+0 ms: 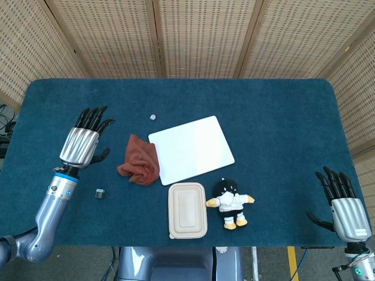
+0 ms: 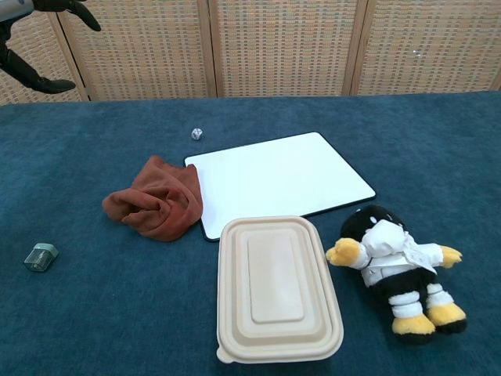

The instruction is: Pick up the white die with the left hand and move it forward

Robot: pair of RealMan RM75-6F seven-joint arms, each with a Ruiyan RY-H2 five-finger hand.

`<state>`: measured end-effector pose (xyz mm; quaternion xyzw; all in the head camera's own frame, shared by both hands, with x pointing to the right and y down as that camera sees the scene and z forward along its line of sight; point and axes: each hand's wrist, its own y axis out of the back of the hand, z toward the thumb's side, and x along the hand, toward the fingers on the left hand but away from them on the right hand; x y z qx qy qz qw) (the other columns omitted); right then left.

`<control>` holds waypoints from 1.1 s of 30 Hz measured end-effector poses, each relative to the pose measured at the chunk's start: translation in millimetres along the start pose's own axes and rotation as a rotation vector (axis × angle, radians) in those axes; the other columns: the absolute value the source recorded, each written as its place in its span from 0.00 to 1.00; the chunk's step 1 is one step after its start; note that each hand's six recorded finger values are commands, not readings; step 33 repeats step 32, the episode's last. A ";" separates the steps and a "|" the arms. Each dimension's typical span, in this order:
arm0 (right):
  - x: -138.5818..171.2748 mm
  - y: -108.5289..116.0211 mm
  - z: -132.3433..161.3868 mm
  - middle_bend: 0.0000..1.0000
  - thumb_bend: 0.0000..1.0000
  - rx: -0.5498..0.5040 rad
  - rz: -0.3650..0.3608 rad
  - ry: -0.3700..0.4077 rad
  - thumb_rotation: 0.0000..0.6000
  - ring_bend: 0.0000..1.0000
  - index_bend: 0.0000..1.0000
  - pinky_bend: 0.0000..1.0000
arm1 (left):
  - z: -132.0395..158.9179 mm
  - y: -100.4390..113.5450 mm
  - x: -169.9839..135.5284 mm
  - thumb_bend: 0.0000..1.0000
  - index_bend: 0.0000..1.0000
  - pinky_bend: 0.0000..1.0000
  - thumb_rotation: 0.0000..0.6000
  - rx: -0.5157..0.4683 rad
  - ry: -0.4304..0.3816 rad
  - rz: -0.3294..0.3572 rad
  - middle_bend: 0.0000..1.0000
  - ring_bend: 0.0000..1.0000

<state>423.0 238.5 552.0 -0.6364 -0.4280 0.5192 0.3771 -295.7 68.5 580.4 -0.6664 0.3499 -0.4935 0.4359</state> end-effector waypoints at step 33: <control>-2.0 -6.9 5.0 0.00 0.21 0.026 0.014 0.005 1.00 0.00 0.00 0.00 | -76.7 -75.3 -166.5 0.06 0.00 0.00 1.00 0.000 0.139 -0.064 0.00 0.00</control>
